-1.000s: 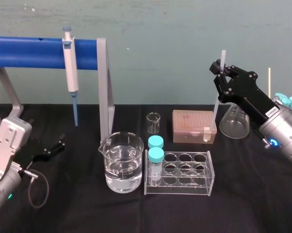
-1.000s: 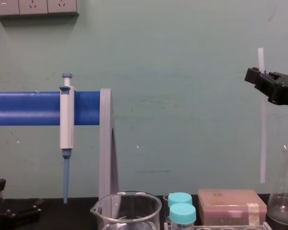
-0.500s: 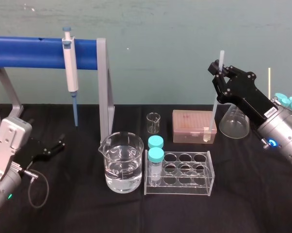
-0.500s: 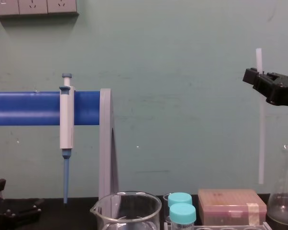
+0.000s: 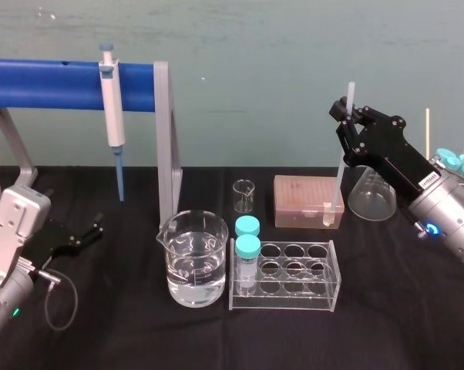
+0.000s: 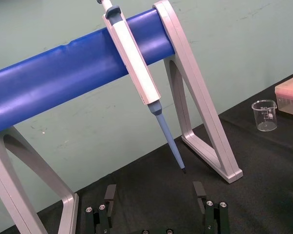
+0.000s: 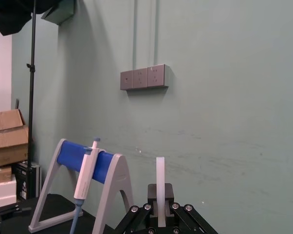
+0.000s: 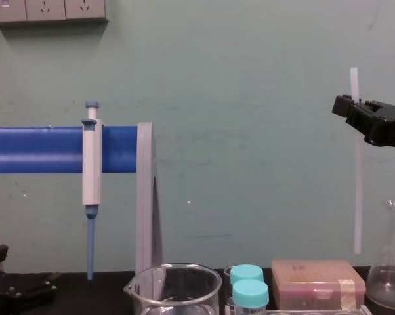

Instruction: Pick up the stirring rod with one hand, then place it down.

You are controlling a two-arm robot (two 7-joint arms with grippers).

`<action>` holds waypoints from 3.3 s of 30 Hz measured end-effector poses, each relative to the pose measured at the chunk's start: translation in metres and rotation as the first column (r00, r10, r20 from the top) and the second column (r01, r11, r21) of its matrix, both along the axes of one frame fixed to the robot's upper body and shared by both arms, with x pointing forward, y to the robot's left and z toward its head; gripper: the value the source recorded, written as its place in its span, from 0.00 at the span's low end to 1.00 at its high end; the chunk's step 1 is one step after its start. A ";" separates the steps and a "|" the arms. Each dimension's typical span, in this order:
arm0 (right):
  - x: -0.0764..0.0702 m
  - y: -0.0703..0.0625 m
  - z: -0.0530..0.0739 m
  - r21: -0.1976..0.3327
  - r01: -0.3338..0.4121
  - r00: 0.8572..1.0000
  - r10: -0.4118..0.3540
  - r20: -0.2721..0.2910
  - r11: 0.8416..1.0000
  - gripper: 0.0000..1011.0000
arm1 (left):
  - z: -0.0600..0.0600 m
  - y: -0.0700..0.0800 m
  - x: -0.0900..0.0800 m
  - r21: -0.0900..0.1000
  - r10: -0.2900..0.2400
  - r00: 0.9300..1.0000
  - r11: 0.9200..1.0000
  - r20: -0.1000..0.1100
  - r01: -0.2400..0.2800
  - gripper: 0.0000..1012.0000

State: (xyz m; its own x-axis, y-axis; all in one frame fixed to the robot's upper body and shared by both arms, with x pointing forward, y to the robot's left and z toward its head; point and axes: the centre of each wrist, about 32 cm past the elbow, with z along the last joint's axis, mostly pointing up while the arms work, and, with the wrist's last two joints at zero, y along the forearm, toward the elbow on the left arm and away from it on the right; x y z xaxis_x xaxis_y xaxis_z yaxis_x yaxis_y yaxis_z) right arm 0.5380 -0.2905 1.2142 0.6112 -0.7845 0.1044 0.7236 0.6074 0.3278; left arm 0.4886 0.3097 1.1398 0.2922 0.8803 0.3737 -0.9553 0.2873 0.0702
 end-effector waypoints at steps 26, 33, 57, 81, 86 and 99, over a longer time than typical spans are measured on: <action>-0.003 -0.001 -0.001 -0.005 -0.001 1.000 0.001 -0.001 1.000 0.07 | 0.000 0.000 0.000 0.000 0.000 1.000 1.000 0.000 0.000 0.99; -0.004 -0.001 -0.001 -0.010 -0.002 1.000 0.002 0.000 1.000 0.07 | 0.000 0.000 0.000 0.000 0.000 1.000 1.000 0.000 0.000 0.99; -0.004 0.002 -0.003 -0.009 -0.011 1.000 0.011 -0.009 1.000 0.07 | 0.000 0.000 0.000 0.000 0.000 1.000 1.000 0.000 0.000 0.99; 0.008 0.024 -0.042 -0.003 -0.177 0.981 0.177 -0.085 0.984 0.07 | 0.000 0.000 0.000 0.000 0.000 1.000 1.000 0.000 0.000 0.99; 0.009 0.026 -0.049 -0.005 -0.166 0.981 0.165 -0.100 0.986 0.07 | 0.000 0.000 0.000 0.000 0.000 1.000 1.000 0.000 0.000 0.99; 0.010 0.026 -0.066 -0.007 -0.142 0.982 0.140 -0.128 0.990 0.07 | 0.000 0.000 0.000 0.000 0.000 1.000 1.000 0.000 0.000 0.99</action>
State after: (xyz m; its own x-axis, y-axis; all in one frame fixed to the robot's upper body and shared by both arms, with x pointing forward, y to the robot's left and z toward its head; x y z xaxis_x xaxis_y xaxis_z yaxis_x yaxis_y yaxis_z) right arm 0.5480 -0.2649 1.1486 0.7244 -0.6887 0.0306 0.6658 0.7105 0.2280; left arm 0.4886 0.3097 1.1398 0.2923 0.8803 0.3737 -0.9553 0.2873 0.0702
